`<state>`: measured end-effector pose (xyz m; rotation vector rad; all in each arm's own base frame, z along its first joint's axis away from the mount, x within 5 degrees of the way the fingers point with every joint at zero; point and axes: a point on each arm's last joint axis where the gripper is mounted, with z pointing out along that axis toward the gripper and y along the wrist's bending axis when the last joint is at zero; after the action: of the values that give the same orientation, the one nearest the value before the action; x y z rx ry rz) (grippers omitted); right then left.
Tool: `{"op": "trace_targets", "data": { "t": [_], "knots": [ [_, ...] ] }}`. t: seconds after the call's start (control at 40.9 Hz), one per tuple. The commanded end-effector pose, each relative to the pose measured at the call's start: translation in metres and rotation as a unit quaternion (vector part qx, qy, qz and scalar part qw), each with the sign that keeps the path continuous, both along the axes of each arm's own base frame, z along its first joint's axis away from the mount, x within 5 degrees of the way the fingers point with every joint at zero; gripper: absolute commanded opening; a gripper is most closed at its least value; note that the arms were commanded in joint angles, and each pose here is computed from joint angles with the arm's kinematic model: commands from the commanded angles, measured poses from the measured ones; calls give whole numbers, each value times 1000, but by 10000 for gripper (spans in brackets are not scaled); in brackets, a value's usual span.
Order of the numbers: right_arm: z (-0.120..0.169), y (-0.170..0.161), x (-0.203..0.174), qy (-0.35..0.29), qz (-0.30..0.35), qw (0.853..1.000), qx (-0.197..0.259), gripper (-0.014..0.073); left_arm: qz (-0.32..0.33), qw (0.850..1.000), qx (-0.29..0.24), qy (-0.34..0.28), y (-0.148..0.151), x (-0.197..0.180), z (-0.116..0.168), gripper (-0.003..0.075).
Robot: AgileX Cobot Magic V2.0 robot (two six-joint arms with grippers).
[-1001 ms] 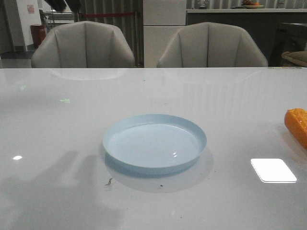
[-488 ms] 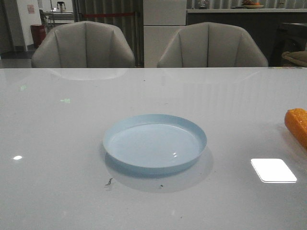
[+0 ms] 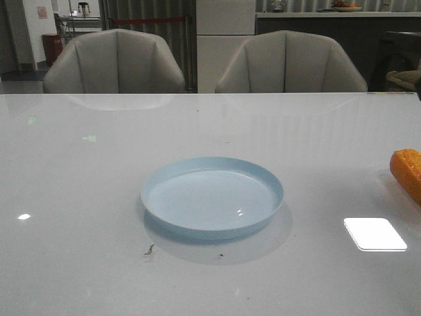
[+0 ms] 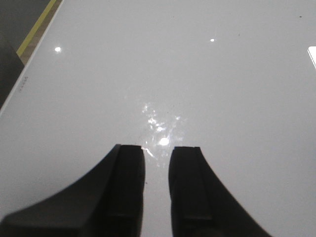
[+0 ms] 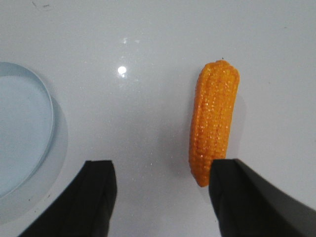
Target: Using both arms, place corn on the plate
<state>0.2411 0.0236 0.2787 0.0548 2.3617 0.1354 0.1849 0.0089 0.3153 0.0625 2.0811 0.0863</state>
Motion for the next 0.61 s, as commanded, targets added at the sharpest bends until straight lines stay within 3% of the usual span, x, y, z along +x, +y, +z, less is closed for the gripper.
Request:
{"op": "trace_targets", "data": {
  "t": [0.0, 0.22, 0.586],
  "knots": [
    [19, -2, 26, -25, 6, 999, -28, 520, 5, 998, -11, -60, -1, -9, 11, 229],
    [10, -16, 73, 35, -50, 997, -40, 520, 5, 999, -31, -28, -3, -18, 6, 229],
    [-54, -21, 120, 118, -59, 990, -45, 520, 6, 998, -55, -19, -5, -19, 5, 229]
  ]
}}
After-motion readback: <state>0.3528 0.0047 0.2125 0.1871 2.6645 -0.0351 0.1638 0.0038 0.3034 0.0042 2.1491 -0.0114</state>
